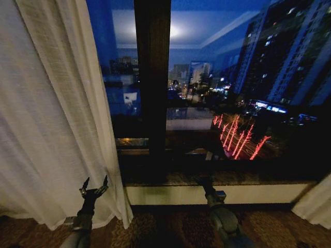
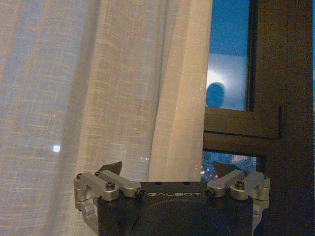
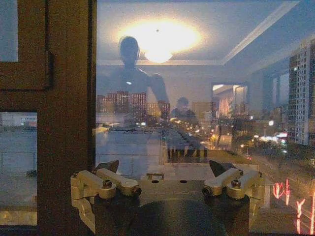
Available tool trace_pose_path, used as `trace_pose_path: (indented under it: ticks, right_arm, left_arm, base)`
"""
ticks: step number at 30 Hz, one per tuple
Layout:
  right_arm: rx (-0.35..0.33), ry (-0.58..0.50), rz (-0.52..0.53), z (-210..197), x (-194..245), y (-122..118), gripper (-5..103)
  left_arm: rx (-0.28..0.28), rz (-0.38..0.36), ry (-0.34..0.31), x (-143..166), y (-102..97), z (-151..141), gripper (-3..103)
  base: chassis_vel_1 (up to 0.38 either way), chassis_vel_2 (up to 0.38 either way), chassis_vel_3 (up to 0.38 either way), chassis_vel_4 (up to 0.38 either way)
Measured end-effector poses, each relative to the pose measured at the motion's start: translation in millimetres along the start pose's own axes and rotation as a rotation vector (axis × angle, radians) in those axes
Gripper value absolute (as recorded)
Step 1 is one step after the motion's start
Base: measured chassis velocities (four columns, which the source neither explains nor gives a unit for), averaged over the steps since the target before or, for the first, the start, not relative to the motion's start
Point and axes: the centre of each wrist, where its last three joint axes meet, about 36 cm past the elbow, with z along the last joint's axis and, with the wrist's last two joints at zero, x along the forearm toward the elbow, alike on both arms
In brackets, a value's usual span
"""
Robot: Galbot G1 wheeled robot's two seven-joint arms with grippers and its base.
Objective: Open the curtains by pulling them apart, changing their state from closed to fully open.
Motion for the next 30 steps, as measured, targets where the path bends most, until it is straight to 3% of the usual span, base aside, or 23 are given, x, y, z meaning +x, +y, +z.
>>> trace_pose_path:
  ticks: [30]
  right_arm:
    - [0.000,0.000,0.000,0.0,0.0,0.0,100]
  left_arm:
    - [0.000,0.000,0.000,0.0,0.0,0.0,100]
  base:
    - [-0.026,0.029,0.022,-0.025]
